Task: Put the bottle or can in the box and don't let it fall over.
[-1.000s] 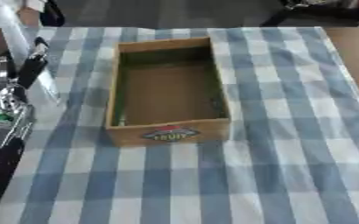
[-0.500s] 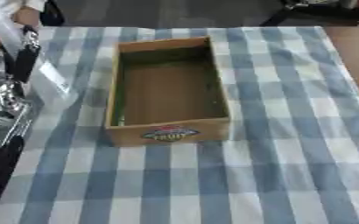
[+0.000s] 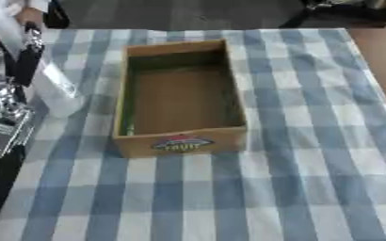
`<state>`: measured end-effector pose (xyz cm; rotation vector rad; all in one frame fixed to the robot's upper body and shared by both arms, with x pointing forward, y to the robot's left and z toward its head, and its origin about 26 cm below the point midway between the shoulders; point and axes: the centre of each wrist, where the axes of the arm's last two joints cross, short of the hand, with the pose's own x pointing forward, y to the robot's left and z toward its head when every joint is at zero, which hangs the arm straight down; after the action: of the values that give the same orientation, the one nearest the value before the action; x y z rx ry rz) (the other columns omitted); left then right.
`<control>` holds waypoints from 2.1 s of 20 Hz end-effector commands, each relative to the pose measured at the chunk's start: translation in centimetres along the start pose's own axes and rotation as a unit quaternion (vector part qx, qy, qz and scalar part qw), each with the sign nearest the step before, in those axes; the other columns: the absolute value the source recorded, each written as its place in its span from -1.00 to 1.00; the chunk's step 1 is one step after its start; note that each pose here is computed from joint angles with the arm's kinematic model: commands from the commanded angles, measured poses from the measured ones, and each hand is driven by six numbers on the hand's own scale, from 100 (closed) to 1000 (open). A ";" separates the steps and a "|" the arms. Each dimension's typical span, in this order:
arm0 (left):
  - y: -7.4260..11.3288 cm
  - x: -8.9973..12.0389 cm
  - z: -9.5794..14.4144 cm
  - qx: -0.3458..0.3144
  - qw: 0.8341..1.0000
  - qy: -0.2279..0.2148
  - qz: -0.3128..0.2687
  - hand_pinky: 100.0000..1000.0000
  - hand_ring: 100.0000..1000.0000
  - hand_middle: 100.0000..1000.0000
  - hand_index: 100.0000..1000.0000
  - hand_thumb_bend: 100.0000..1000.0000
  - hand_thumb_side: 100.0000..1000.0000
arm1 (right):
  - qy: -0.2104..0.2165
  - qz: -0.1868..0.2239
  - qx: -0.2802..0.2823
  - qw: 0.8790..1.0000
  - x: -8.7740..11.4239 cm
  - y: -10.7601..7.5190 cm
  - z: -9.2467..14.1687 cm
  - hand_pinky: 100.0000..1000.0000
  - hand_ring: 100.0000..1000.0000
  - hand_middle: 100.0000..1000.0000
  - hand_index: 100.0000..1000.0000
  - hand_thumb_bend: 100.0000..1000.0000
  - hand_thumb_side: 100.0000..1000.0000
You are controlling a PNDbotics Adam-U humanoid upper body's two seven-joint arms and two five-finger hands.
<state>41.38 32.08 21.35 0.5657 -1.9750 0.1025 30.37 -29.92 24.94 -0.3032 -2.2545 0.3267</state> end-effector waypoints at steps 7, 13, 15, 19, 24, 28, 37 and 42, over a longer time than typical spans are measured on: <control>-2.7 8.7 -0.8 -0.095 0.988 -0.120 0.002 -0.37 -0.37 -1.00 -1.00 -1.00 0.27 | -0.013 0.013 -0.003 1.000 0.8 -0.8 -0.3 0.81 0.94 1.00 0.55 -1.00 0.05; -6.4 11.7 0.0 -0.164 0.974 -0.152 0.015 -0.37 -0.36 -1.00 -1.00 -1.00 0.27 | -0.014 0.016 -0.009 1.000 0.8 -1.0 -0.3 0.81 0.94 1.00 0.55 -1.00 0.05; -7.8 12.4 0.5 -0.183 0.969 -0.164 0.019 -0.37 -0.36 -1.00 -1.00 -1.00 0.26 | -0.015 0.015 -0.013 1.000 0.8 -1.1 -0.3 0.81 0.94 1.00 0.55 -1.00 0.05; -10.7 13.1 1.6 -0.211 0.960 -0.181 0.032 -0.37 -0.36 -1.00 -1.00 -1.00 0.27 | -0.019 0.013 -0.020 1.000 1.0 -1.2 -0.4 0.81 0.94 1.00 0.55 -1.00 0.05; -13.7 12.4 2.6 -0.226 0.957 -0.178 0.033 -0.39 -0.37 -1.00 -1.00 -1.00 0.27 | -0.021 0.008 -0.023 0.999 1.0 -1.1 -0.4 0.81 0.94 1.00 0.55 -1.00 0.05; -15.4 11.5 3.1 -0.234 0.956 -0.175 0.026 -0.40 -0.37 -1.00 -1.00 -1.00 0.26 | -0.023 0.004 -0.024 0.999 1.1 -1.0 -0.5 0.81 0.94 1.00 0.55 -1.00 0.06; -17.5 8.6 4.0 -0.245 0.958 -0.150 0.020 -0.37 -0.31 -0.87 -0.92 -1.00 0.08 | -0.023 0.000 -0.027 0.999 1.1 -0.9 -0.5 0.81 0.94 1.00 0.55 -1.00 0.06; -17.8 7.2 4.1 -0.252 0.959 -0.127 0.017 -0.16 -0.12 -0.39 -0.38 -1.00 -0.61 | -0.022 0.000 -0.027 0.999 1.0 -0.9 -0.5 0.81 0.94 1.00 0.55 -1.00 0.07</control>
<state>43.08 12.60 21.82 0.2184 -2.1261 -0.4627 30.37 -30.15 25.33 -0.3087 -2.2803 0.2675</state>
